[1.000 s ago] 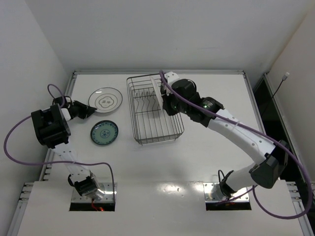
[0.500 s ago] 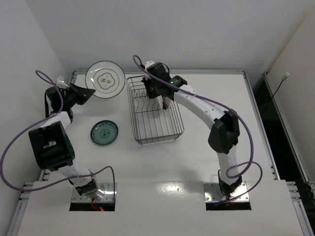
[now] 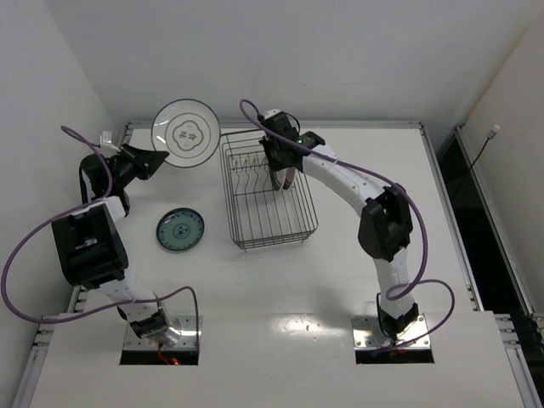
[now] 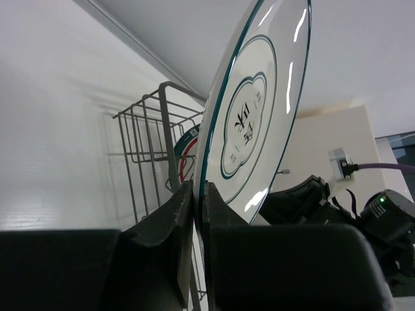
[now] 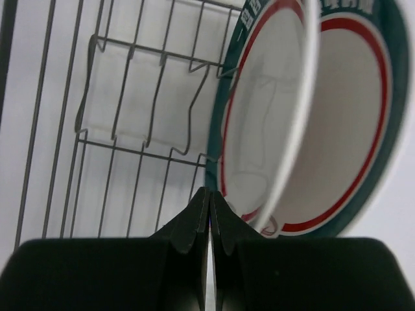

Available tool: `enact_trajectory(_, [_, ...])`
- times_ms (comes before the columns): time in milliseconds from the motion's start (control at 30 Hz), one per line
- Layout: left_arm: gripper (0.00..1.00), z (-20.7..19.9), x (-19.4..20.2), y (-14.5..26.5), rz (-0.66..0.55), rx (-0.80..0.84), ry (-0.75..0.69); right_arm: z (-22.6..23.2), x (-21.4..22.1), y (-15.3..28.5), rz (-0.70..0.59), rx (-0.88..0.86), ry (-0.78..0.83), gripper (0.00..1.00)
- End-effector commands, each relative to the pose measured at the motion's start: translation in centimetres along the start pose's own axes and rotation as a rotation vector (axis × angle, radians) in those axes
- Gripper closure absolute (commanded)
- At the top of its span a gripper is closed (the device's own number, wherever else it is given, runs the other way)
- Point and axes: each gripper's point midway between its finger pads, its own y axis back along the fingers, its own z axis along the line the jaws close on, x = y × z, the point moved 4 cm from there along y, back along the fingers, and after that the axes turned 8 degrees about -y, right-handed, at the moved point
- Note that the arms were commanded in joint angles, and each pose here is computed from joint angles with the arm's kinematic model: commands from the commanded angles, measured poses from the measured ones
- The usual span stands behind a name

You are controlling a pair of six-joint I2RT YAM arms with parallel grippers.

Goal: Load the plates into the dish rack

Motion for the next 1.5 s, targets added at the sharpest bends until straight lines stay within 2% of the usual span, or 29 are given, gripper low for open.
enact_trajectory(0, [1.00,-2.2,-0.8,0.1,-0.019,0.121,-0.090,-0.4,-4.2,2.9,-0.125,-0.003,-0.052,1.00])
enact_trajectory(133, [1.00,-3.1,-0.2,-0.2,0.008,0.161,-0.107,0.6,-5.0,3.9,-0.167,-0.091,-0.062,0.98])
enact_trajectory(267, [1.00,-5.1,1.0,-1.2,0.055,0.229,-0.145,2.6,-7.4,7.0,-0.242,-0.330,-0.116,0.71])
enact_trajectory(300, [1.00,-5.4,1.4,-1.3,0.069,0.246,-0.154,3.1,-7.8,7.7,-0.253,-0.374,-0.125,0.60])
enact_trajectory(333, [1.00,-5.9,1.8,-1.4,0.083,0.264,-0.156,3.1,-8.1,7.8,-0.255,-0.407,-0.139,0.55])
enact_trajectory(400, [1.00,-7.1,2.9,-2.0,0.120,0.304,-0.170,4.0,-8.4,8.2,-0.252,-0.507,-0.174,0.47])
enact_trajectory(500, [1.00,-8.4,4.5,-2.8,0.166,0.347,-0.186,4.1,-8.8,8.1,-0.239,-0.592,-0.227,0.46])
enact_trajectory(667, [1.00,-9.9,6.2,-3.4,0.222,0.394,-0.192,3.7,-8.4,7.4,-0.226,-0.690,-0.304,0.46])
enact_trajectory(733, [1.00,-10.3,6.8,-3.5,0.238,0.414,-0.201,2.9,-7.9,6.7,-0.209,-0.692,-0.330,0.50])
enact_trajectory(800, [1.00,-10.9,7.4,-3.9,0.255,0.432,-0.196,2.7,-8.0,7.0,-0.210,-0.712,-0.337,0.64])
enact_trajectory(833, [1.00,-11.0,7.4,-3.8,0.260,0.441,-0.204,2.7,-7.8,6.9,-0.210,-0.712,-0.337,0.93])
enact_trajectory(867, [1.00,-11.0,7.4,-3.8,0.262,0.440,-0.195,2.6,-7.7,7.3,-0.206,-0.714,-0.347,1.00])
enact_trajectory(900, [1.00,-10.7,7.5,-3.9,0.265,0.435,-0.188,1.9,-7.8,7.2,-0.216,-0.692,-0.357,1.00])
enact_trajectory(933, [0.95,-10.9,7.3,-4.0,0.267,0.433,-0.186,1.7,-8.5,8.4,-0.255,-0.687,-0.356,1.00])
enact_trajectory(967, [0.79,-10.1,7.6,-4.4,0.293,0.417,-0.158,1.3,-8.1,8.6,-0.259,-0.664,-0.364,1.00])
enact_trajectory(1000, [0.68,-9.6,7.7,-4.6,0.303,0.400,-0.149,0.5,-8.8,9.0,-0.299,-0.601,-0.383,1.00])
enact_trajectory(1033, [0.51,-9.2,7.8,-4.9,0.321,0.371,-0.140,-0.2,-9.3,10.4,-0.329,-0.562,-0.395,1.00])
enact_trajectory(1067, [0.01,-8.3,8.1,-5.2,0.341,0.342,-0.129,-0.5,-9.4,11.0,-0.345,-0.515,-0.391,1.00])
enact_trajectory(1167, [0.01,-5.6,7.9,-6.2,0.343,0.155,-0.155,-2.4,-10.0,12.6,-0.422,-0.221,-0.385,1.00])
enact_trajectory(1233, [0.01,-6.0,6.5,-6.2,0.307,0.088,-0.272,-1.6,-9.8,14.0,-0.428,-0.127,-0.328,1.00])
enact_trajectory(1267, [0.01,-4.6,6.3,-6.0,0.292,-0.046,-0.258,-2.4,-9.7,13.7,-0.444,-0.015,-0.323,1.00])
enact_trajectory(1333, [0.01,-4.7,5.0,-5.3,0.237,-0.153,-0.312,-1.1,-9.3,13.2,-0.409,0.071,-0.247,1.00])
enact_trajectory(1367, [0.01,-3.6,5.1,-4.5,0.245,-0.250,-0.319,-1.5,-9.3,12.9,-0.411,0.157,-0.232,1.00])
enact_trajectory(1400, [0.01,-2.5,3.8,-4.1,0.176,-0.384,-0.346,-1.5,-8.5,12.5,-0.374,0.212,-0.196,1.00])
enact_trajectory(1467, [0.01,-1.9,2.8,-2.7,0.142,-0.523,-0.368,-0.7,-8.5,11.1,-0.372,0.310,-0.158,1.00])
